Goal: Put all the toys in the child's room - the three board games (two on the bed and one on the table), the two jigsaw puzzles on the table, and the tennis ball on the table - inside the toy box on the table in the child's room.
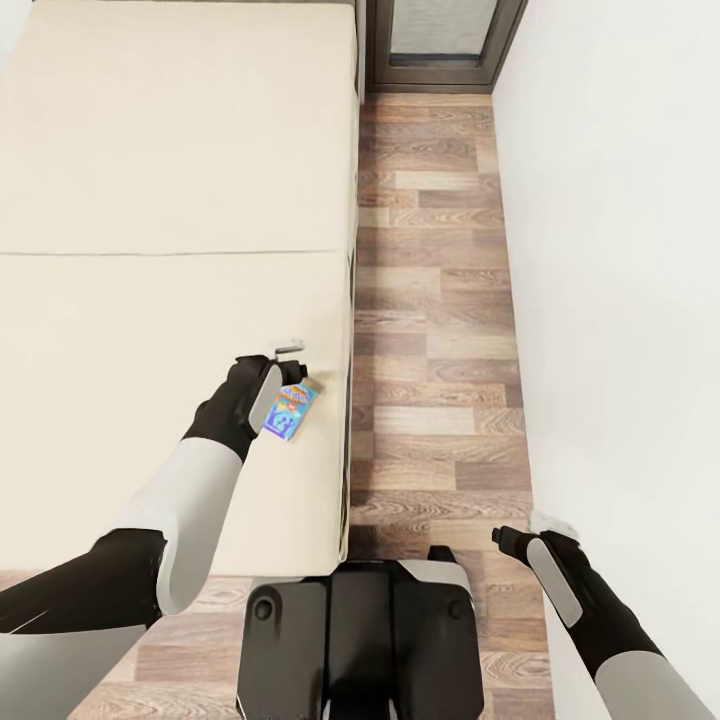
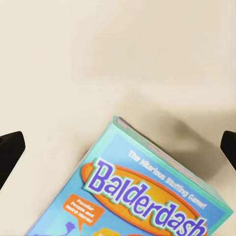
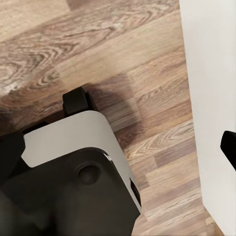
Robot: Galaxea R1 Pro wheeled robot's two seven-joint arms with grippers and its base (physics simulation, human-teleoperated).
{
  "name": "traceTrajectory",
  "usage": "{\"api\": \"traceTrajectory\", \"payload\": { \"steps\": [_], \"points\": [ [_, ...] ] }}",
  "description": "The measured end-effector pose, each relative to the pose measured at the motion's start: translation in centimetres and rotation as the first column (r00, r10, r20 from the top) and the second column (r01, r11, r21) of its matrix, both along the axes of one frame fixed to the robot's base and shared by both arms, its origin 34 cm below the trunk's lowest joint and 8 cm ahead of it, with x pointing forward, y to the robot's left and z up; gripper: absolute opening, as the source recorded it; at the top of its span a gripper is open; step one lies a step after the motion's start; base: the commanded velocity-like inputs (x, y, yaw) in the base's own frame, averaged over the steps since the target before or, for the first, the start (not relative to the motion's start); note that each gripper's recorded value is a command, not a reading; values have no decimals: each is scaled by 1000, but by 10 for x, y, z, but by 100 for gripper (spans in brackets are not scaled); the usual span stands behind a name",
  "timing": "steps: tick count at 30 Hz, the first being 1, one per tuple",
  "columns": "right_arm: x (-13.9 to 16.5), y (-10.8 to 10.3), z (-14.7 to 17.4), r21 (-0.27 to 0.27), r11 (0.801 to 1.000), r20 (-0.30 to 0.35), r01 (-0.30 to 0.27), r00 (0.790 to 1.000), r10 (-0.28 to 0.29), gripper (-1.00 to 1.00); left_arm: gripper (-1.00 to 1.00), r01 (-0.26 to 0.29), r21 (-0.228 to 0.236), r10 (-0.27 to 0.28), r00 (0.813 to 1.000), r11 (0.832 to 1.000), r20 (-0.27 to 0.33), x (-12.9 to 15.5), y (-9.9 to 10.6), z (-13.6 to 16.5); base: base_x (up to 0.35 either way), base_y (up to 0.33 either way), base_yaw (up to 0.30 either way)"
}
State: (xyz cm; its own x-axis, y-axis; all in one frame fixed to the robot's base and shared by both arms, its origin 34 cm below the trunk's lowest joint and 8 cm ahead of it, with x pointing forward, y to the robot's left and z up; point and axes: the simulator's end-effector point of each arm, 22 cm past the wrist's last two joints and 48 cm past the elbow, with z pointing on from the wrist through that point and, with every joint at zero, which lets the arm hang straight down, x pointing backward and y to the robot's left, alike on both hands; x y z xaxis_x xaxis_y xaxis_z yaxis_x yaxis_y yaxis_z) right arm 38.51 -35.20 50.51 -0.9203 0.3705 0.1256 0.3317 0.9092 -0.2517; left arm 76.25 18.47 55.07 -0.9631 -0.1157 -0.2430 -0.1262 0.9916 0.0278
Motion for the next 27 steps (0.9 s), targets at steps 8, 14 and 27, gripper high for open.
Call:
{"api": "traceTrajectory", "payload": {
  "steps": [8,14,27],
  "points": [
    [-7,0,-4,0,1000,-14,0,1000,0,100,100,-2,0,2,1000,1000,-2,-3,0,-7,0,0,0],
    [-12,0,-6,-1,1000,-23,-1,1000,1,100,100,-2,1,2,1000,1000,-9,-6,0,-13,0,0,0],
    [-22,0,-12,-1,1000,-45,0,999,0,100,100,-2,-1,2,1000,1000,-27,-16,0,-26,0,0,0]
  ]
}}
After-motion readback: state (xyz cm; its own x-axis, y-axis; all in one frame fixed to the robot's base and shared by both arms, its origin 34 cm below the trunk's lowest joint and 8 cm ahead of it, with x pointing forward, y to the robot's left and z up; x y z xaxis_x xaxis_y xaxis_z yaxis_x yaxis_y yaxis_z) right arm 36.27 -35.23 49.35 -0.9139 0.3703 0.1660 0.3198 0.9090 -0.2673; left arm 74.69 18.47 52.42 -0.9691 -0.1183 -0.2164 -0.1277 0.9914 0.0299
